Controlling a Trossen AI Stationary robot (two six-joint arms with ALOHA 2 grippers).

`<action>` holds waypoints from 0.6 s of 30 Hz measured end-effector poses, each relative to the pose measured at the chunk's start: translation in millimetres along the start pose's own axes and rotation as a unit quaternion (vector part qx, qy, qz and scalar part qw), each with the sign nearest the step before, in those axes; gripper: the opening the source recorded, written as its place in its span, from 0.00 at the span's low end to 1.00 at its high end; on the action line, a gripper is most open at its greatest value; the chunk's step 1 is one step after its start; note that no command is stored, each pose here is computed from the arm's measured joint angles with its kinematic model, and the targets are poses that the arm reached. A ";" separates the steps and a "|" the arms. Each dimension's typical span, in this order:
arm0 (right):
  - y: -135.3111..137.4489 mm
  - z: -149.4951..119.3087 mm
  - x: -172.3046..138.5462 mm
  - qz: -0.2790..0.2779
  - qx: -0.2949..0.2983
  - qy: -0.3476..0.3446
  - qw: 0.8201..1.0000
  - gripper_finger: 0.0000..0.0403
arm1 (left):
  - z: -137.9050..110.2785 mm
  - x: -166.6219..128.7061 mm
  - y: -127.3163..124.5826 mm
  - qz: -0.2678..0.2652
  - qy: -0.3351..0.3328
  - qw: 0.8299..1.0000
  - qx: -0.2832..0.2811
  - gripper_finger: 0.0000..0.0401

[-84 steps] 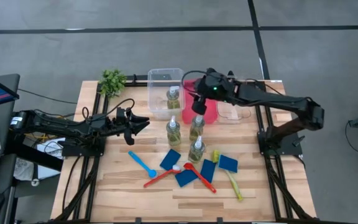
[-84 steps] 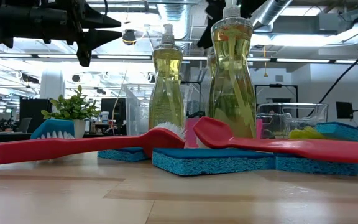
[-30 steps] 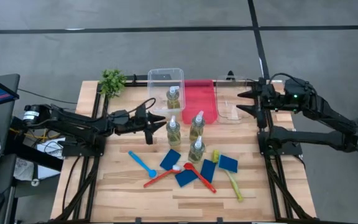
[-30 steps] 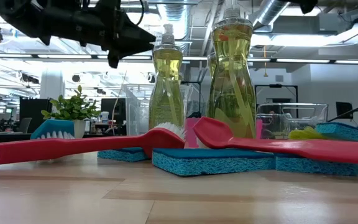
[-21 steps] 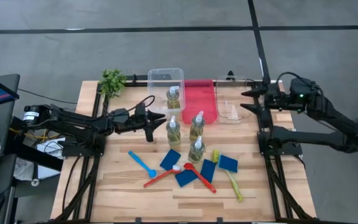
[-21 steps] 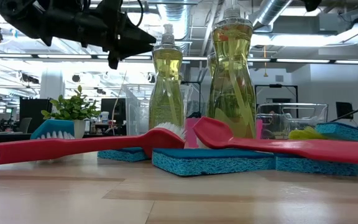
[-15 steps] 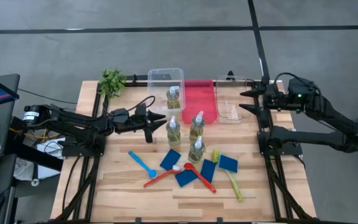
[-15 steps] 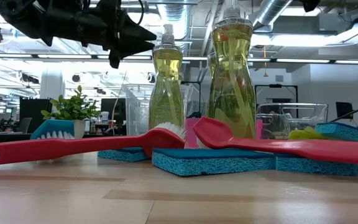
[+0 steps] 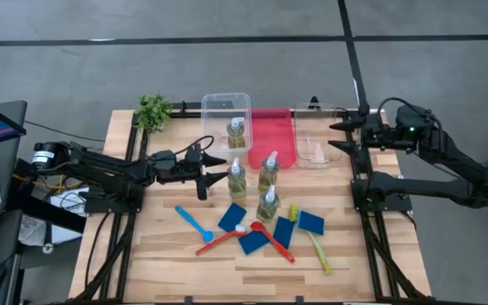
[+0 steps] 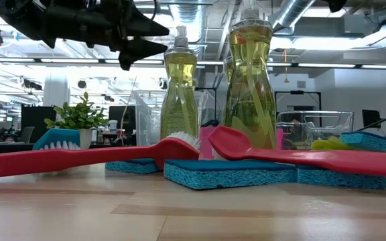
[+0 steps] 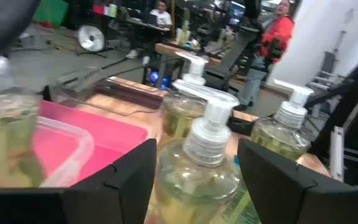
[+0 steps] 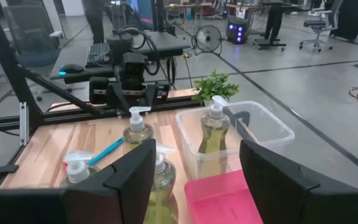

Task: Pick & Place Kitchen Sink Supplies
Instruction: Put the transparent soap dispenser into the transparent container

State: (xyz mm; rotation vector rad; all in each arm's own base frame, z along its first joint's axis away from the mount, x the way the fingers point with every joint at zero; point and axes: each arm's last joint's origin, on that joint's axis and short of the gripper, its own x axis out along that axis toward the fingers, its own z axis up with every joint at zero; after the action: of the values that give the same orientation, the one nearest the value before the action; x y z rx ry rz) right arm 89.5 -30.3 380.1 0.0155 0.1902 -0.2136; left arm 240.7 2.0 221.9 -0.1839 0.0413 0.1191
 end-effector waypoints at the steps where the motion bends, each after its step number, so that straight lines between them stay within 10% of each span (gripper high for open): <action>1: 0.0 0.0 -0.1 0.000 0.000 0.000 1.000 0.56 | 0.2 2.3 -0.8 -0.007 0.003 1.000 0.002 0.56; 18: 0.0 -0.1 0.2 0.000 0.005 0.001 1.000 0.56 | 0.1 32.7 11.2 -0.038 0.031 0.998 0.038 0.54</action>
State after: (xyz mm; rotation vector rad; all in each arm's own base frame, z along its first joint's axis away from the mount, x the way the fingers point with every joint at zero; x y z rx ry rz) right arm 89.7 -30.3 380.0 0.0265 0.1902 -0.2144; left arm 271.7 16.7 218.3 -0.1132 0.1011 0.0355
